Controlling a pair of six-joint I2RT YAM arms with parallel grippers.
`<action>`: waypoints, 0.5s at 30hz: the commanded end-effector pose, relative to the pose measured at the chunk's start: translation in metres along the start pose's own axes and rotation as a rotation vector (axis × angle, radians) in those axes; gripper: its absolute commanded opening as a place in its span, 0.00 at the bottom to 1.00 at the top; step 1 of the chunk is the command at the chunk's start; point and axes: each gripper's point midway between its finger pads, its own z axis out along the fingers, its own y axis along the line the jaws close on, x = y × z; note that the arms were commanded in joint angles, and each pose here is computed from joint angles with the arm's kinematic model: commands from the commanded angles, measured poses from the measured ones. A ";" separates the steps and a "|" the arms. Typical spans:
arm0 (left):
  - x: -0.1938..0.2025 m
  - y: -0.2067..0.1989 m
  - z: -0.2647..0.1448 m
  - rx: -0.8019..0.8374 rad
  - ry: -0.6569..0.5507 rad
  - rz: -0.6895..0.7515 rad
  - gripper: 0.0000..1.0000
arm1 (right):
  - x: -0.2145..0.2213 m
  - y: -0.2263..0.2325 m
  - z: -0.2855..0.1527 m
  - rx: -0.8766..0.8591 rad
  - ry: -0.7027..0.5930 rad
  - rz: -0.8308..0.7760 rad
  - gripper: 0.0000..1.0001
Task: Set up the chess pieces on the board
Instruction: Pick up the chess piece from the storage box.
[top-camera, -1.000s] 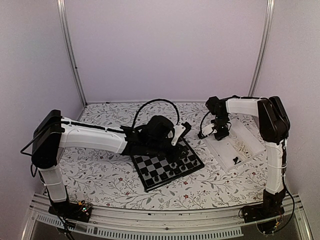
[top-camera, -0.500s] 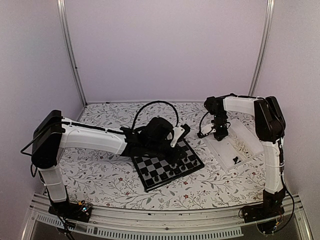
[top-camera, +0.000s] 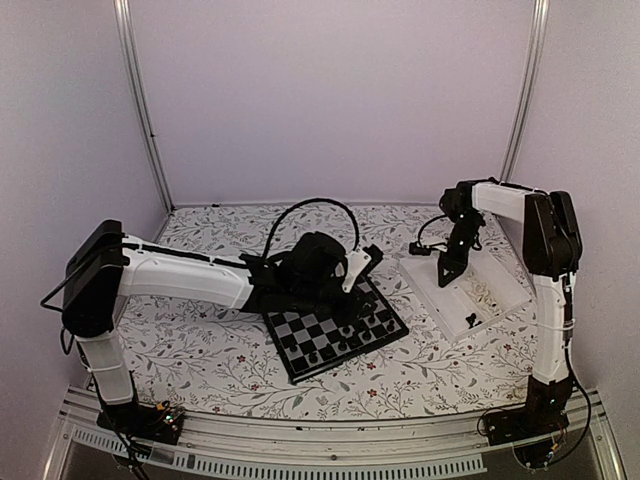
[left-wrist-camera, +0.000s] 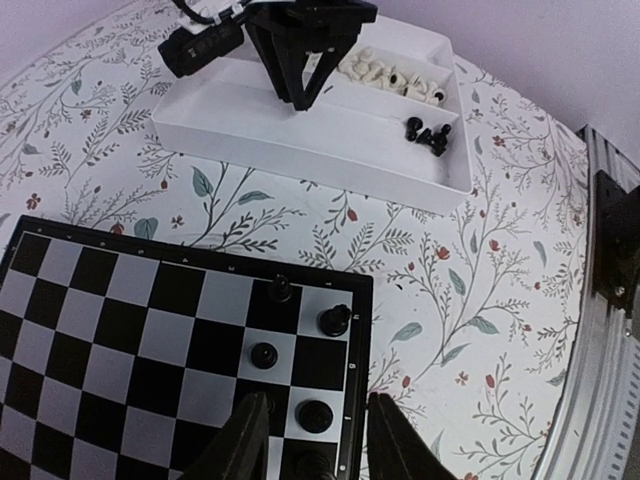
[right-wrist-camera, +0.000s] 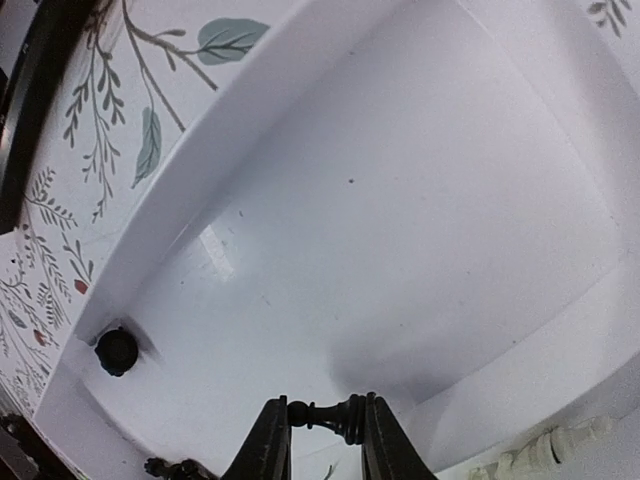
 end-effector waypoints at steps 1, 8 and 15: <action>-0.037 -0.001 -0.022 0.000 -0.122 0.108 0.35 | -0.016 0.012 -0.042 -0.124 -0.216 0.154 0.24; -0.062 -0.009 -0.028 -0.004 -0.257 0.358 0.35 | -0.051 0.034 -0.097 -0.321 -0.529 0.246 0.24; -0.096 -0.009 -0.011 -0.066 -0.348 0.525 0.35 | -0.078 0.058 -0.135 -0.497 -0.731 0.294 0.25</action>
